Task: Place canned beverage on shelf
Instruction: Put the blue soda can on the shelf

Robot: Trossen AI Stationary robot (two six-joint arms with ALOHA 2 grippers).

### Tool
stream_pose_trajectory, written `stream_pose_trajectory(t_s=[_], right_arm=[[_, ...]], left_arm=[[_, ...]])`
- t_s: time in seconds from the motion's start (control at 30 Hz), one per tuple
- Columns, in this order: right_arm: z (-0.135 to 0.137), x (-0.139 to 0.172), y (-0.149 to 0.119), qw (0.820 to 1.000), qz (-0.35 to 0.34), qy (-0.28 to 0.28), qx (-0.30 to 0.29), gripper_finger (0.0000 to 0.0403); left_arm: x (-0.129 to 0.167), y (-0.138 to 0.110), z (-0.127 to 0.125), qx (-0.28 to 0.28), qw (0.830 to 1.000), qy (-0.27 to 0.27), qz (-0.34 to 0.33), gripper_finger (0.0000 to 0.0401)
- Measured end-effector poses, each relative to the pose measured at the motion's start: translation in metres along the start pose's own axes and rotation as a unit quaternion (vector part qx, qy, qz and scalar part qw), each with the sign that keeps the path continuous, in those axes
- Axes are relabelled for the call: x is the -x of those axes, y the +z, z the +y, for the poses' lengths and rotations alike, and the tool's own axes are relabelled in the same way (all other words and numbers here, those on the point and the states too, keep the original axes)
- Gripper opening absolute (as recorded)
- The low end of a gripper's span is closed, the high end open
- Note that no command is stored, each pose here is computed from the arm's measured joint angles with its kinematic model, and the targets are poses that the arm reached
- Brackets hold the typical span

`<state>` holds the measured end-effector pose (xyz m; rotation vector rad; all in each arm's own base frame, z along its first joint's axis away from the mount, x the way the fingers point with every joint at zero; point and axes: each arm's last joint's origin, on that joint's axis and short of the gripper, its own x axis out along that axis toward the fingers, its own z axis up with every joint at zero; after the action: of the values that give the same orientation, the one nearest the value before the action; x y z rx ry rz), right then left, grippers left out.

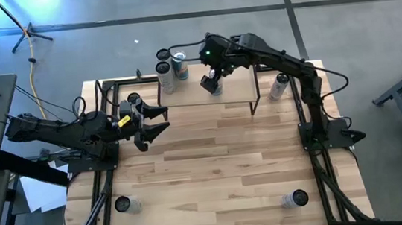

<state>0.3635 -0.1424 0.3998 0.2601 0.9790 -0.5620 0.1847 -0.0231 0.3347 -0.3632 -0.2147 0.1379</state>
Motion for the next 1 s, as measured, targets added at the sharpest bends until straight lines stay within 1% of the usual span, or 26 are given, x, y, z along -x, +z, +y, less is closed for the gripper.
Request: stream_pose_trajectory(t_s=[0.2,0.37,0.63,0.73,0.8,0.93,1.0], right_arm=[[-0.009,0.031,0.0,0.999,-0.048,0.005,-0.012,0.0398],[-0.012,0.062,-0.007,0.997,-0.081,0.015,-0.014,0.0398],[0.001,0.114,-0.03,0.99,-0.122,0.047,0.05,0.0398],[0.001,0.126,-0.045,0.989,-0.126,0.053,0.056,0.0398],[-0.001,0.13,-0.061,0.988,-0.134,0.059,0.048,0.0398],[-0.004,0.118,-0.103,0.984,-0.161,0.079,0.021,0.0398],[-0.006,0.109,-0.127,0.979,-0.18,0.092,0.019,0.0398]], left_arm=[[0.0,0.0,0.0,-0.001,1.0,0.0,0.001,0.0296],[0.0,0.0,0.0,-0.001,1.0,0.0,0.001,0.0296],[0.0,0.0,0.0,-0.001,1.0,0.001,0.001,0.0296],[0.0,0.0,0.0,-0.001,1.0,0.001,0.001,0.0296],[0.0,0.0,0.0,-0.001,1.0,0.001,0.001,0.0296],[0.0,0.0,0.0,-0.001,1.0,0.001,0.001,0.0296],[0.0,0.0,0.0,-0.001,1.0,0.0,0.001,0.0296]])
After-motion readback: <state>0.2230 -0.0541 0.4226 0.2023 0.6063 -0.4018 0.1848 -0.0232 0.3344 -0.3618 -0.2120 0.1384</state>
